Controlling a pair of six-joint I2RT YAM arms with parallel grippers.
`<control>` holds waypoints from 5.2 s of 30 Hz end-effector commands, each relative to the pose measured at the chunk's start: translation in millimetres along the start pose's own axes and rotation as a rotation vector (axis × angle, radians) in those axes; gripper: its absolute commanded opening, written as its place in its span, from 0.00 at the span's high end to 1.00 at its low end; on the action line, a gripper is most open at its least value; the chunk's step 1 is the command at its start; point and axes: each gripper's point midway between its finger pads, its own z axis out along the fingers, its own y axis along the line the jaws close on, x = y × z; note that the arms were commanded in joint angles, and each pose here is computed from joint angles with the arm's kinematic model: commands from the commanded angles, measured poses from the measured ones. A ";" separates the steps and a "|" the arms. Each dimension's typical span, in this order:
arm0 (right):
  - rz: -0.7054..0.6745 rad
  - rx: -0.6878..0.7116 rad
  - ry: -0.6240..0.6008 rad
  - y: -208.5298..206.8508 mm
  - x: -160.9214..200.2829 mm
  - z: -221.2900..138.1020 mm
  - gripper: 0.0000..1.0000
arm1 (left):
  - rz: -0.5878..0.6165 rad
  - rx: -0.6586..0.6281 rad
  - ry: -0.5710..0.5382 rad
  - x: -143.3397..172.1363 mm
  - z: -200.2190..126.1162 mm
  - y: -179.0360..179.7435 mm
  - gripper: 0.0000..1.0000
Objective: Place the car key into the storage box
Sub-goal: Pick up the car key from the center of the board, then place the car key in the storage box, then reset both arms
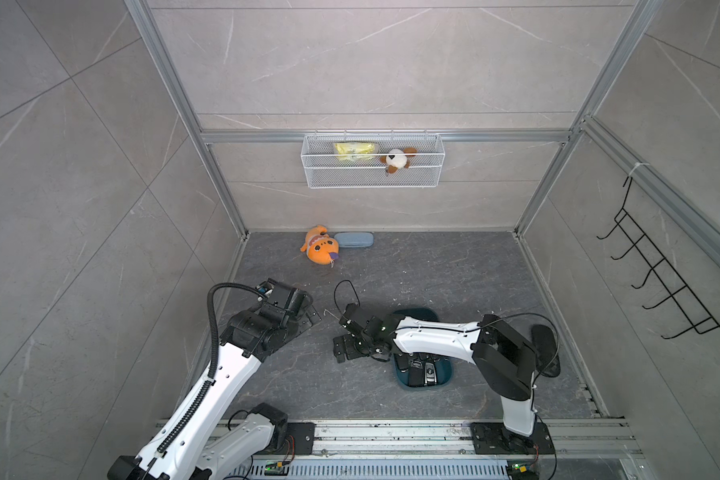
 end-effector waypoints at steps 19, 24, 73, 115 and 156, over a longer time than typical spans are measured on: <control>0.005 0.250 0.039 -40.4 -32.7 28.5 0.00 | 0.019 0.064 0.002 12.8 -6.5 10.9 0.00; -0.015 0.273 0.061 -42.8 -31.5 31.2 0.03 | 0.016 0.076 0.013 15.9 -3.9 9.3 0.00; 0.072 0.346 -0.120 -76.3 -27.5 -111.5 0.62 | 0.195 0.453 0.200 40.6 16.9 -91.1 0.00; 0.164 0.442 0.091 -179.7 79.3 -77.1 0.53 | 0.321 0.457 0.282 72.8 38.8 -163.0 0.00; -0.114 0.717 -0.767 -192.5 -103.4 -259.7 0.00 | 0.326 -0.276 -0.275 -94.8 78.8 7.1 0.00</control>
